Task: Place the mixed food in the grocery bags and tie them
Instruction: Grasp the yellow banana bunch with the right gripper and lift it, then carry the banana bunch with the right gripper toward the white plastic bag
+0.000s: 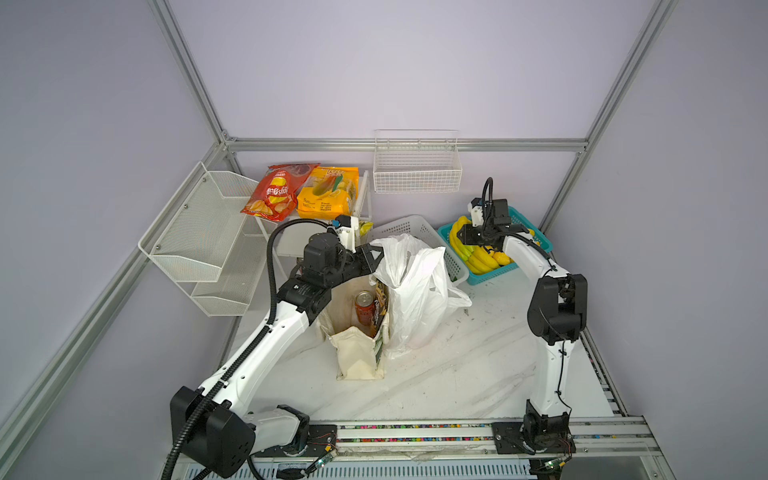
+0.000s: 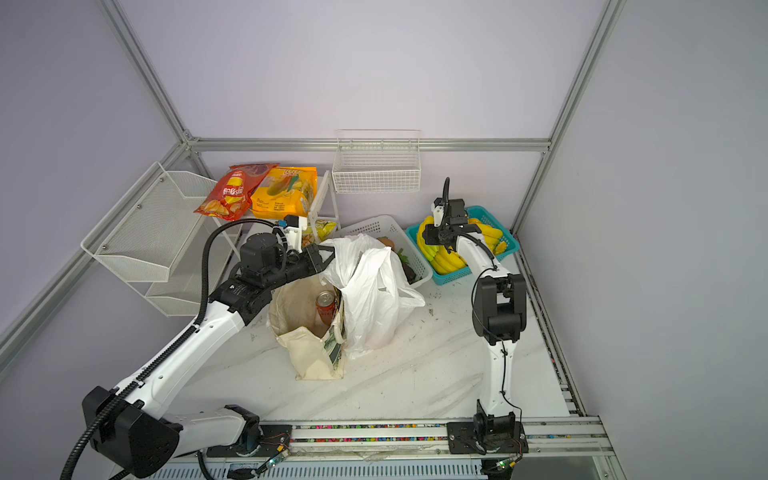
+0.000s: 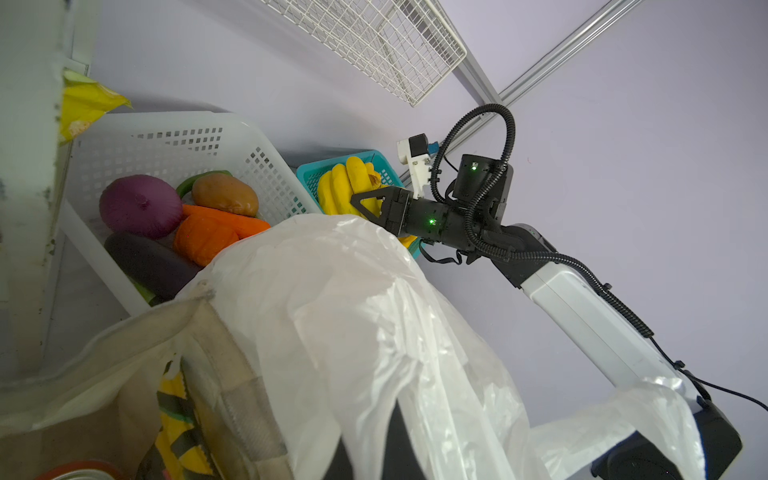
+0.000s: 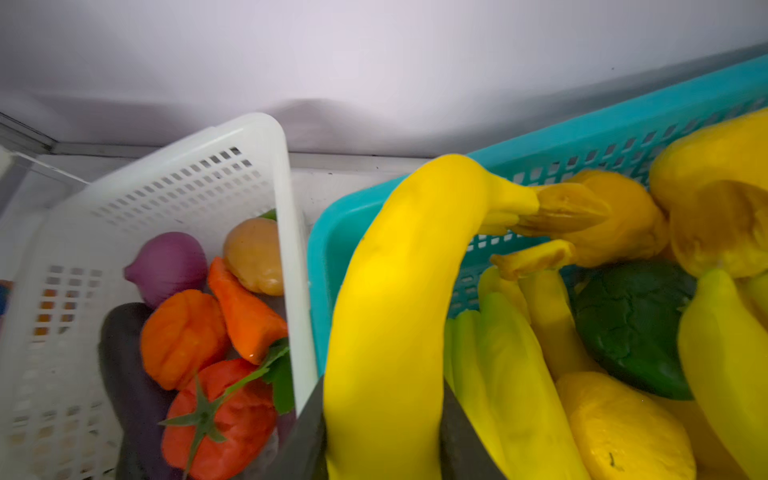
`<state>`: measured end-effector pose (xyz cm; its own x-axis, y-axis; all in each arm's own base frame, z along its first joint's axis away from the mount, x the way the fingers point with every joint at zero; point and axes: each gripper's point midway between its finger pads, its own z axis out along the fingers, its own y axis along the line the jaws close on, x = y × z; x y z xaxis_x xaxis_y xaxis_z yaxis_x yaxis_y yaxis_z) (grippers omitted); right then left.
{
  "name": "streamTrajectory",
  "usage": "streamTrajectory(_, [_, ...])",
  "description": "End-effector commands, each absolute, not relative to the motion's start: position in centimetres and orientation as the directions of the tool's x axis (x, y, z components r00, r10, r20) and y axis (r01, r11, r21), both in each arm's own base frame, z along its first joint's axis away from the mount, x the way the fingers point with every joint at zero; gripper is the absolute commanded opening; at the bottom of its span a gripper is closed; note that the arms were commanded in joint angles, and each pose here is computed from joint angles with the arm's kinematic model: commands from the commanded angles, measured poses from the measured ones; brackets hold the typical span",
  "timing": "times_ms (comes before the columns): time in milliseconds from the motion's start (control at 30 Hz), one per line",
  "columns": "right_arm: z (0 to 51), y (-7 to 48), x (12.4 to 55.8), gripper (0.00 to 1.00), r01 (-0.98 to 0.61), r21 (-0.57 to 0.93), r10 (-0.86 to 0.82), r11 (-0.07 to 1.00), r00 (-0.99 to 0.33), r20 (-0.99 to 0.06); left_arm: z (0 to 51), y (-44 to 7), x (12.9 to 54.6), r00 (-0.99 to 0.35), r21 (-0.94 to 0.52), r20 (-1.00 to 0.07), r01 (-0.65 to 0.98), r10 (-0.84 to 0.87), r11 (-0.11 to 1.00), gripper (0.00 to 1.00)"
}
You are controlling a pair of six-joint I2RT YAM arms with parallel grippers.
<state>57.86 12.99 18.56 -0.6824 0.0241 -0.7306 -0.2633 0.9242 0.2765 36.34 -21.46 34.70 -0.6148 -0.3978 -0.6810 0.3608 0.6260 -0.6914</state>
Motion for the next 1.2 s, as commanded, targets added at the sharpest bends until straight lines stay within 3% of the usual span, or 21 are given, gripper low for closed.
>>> streamTrajectory(0, [20.4, 14.1, 56.5, 0.28, -0.327, 0.363, 0.048, 0.873, -0.682, -0.730, 35.3, -21.3, 36.0, -0.589, -0.688, -0.698, 0.393, -0.407, 0.611, 0.00])
streamTrajectory(233, [22.7, 14.6, 54.6, 0.27, -0.359, 0.398, 0.072, 0.844, -0.660, -0.748, 35.3, -21.3, 36.0, -0.589, -0.688, -0.699, 0.395, -0.407, 0.609, 0.00])
streamTrajectory(600, [31.2, 13.7, 50.0, 0.24, -0.368, 0.413, 0.172, 0.833, -0.538, -0.826, 35.5, -21.2, 36.0, -0.586, -0.687, -0.700, 0.395, -0.409, 0.610, 0.00])
streamTrajectory(700, [32.9, 13.3, 46.0, 0.23, -0.359, 0.461, 0.244, 0.812, -0.508, -0.826, 35.3, -21.3, 36.0, -0.591, -0.687, -0.699, 0.397, -0.404, 0.609, 0.00])
streamTrajectory(900, [37.4, 14.1, 34.5, 0.23, -0.512, 0.489, 0.265, 0.706, -0.450, -0.853, 35.7, -22.5, 35.7, -0.615, -0.679, -0.706, 0.446, -0.351, 0.583, 0.00])
streamTrajectory(1167, [41.4, 18.0, 24.3, 0.22, -0.747, 0.491, 0.250, 0.448, -0.423, -0.871, 35.5, -23.8, 35.3, -0.649, -0.673, -0.705, 0.486, -0.285, 0.557, 0.00])
